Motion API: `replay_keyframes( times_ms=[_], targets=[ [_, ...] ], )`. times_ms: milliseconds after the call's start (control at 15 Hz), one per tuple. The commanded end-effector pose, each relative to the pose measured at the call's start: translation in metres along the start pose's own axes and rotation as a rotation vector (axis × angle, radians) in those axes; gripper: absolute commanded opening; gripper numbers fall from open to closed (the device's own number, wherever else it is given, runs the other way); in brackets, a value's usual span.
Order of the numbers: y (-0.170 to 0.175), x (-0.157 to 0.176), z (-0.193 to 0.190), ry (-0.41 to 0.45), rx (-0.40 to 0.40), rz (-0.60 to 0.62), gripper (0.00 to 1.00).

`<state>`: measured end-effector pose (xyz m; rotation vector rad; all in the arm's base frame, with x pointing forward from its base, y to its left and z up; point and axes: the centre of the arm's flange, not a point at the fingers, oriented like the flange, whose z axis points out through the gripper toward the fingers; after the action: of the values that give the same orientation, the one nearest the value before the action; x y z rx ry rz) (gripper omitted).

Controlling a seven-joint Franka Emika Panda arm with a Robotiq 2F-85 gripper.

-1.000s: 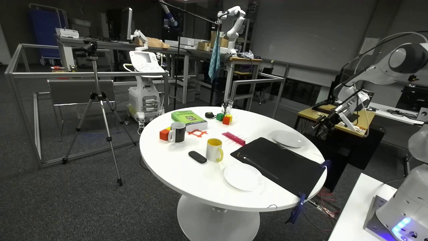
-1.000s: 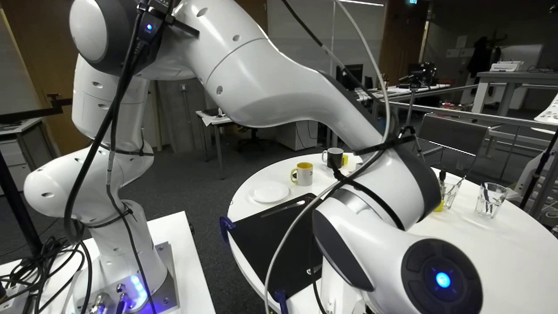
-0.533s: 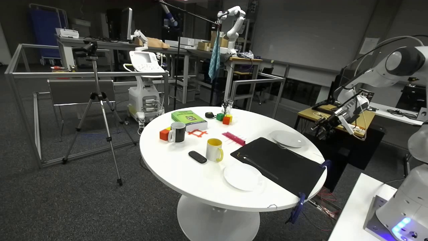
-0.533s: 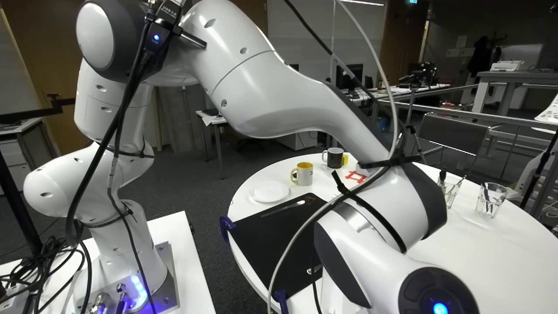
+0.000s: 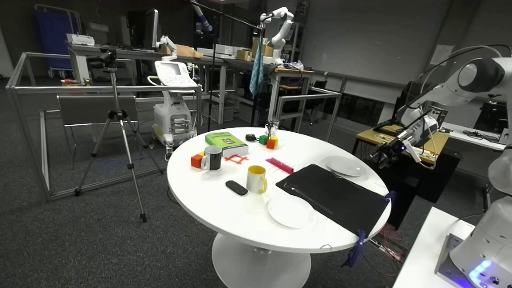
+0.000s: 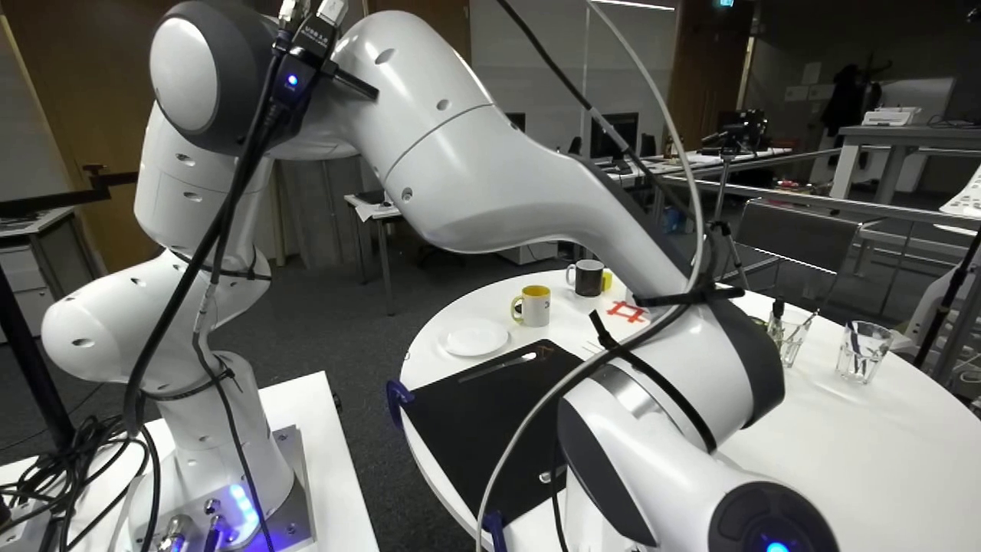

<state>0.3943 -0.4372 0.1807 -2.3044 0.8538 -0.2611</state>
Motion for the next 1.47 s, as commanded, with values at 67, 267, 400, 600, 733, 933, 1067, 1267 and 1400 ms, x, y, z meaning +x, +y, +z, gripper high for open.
replay_keyframes(
  times_ms=[67, 267, 400, 600, 733, 933, 1067, 1267, 1400],
  targets=[
    [0.000, 0.000, 0.000, 0.001, 0.000, -0.001, 1.00],
    [-0.001, -0.001, 0.002, 0.019, 0.004, -0.003, 1.00],
    [0.000, 0.001, 0.005, 0.033, 0.012, 0.020, 1.00],
    [0.002, 0.009, 0.005, 0.072, 0.021, 0.053, 1.00],
    [0.004, 0.013, 0.005, 0.097, 0.034, 0.072, 1.00],
    [0.008, 0.019, 0.009, 0.122, 0.040, 0.098, 1.00],
    [0.009, 0.022, 0.012, 0.129, 0.043, 0.102, 1.00],
    [0.009, 0.030, 0.019, 0.127, 0.047, 0.113, 1.00],
    [0.008, 0.035, 0.024, 0.123, 0.047, 0.126, 1.00]
  ],
)
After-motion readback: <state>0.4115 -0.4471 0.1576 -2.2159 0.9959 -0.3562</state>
